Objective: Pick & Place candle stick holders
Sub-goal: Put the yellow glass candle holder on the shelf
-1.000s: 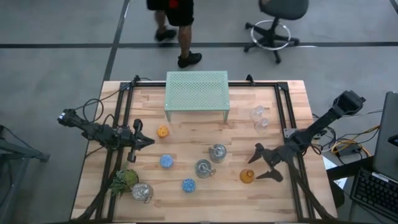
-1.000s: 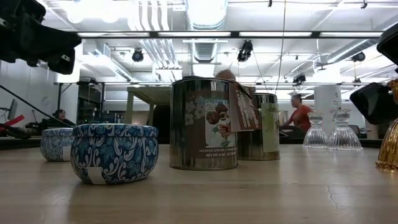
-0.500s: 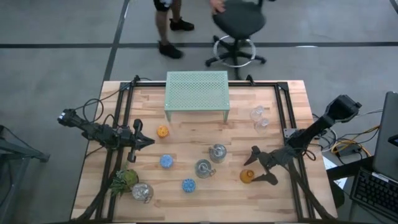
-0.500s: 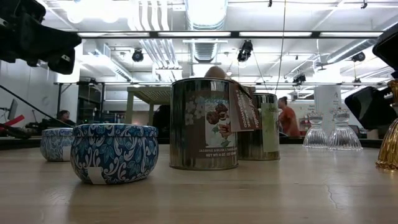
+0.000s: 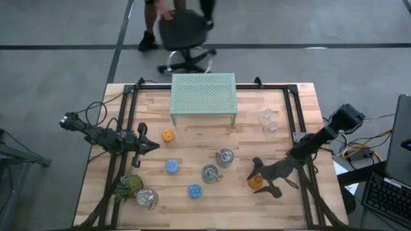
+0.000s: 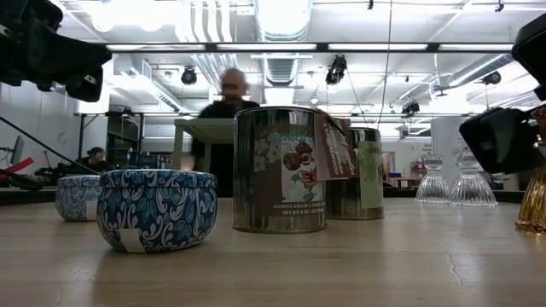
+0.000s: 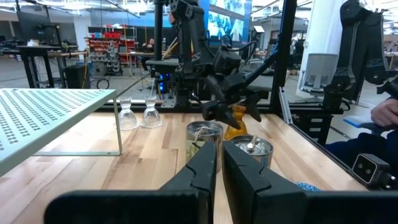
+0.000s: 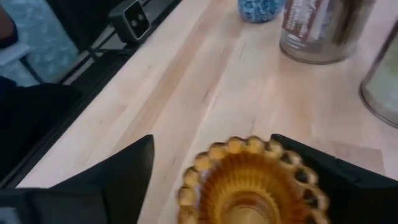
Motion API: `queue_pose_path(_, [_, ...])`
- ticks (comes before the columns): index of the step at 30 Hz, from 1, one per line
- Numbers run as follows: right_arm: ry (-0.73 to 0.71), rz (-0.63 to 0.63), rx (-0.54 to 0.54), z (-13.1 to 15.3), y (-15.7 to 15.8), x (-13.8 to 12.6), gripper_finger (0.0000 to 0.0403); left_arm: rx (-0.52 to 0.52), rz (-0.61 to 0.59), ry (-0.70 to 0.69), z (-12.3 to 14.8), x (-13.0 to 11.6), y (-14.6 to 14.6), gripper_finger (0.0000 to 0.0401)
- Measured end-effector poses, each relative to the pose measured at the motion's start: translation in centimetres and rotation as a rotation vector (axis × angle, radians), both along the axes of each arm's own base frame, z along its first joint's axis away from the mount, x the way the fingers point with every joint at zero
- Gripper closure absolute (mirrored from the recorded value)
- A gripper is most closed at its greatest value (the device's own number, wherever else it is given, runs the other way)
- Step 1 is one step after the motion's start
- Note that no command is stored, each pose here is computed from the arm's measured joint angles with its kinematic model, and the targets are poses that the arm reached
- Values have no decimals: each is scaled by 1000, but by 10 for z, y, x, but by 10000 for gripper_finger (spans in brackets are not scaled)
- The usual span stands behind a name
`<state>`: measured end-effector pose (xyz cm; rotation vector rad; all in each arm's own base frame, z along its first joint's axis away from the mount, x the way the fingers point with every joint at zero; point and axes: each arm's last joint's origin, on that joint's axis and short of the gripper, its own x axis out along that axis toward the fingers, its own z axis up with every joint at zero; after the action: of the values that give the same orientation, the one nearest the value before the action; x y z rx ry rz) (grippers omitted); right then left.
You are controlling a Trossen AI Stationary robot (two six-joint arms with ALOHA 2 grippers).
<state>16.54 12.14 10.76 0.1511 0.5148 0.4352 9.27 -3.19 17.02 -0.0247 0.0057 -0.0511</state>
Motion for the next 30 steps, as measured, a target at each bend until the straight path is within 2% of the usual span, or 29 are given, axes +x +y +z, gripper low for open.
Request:
queue_pose_path(6, [5, 4, -8, -2, -2, -3, 159, 0, 0, 0, 0, 0, 0, 371])
queue_pose_path(12, [28, 4, -25, -7, -6, -8, 189, 0, 0, 0, 0, 0, 0, 371])
queue_pose_path(30, [58, 77, -11, -11, -7, -13, 181, 0, -1, 0, 0, 0, 0, 371])
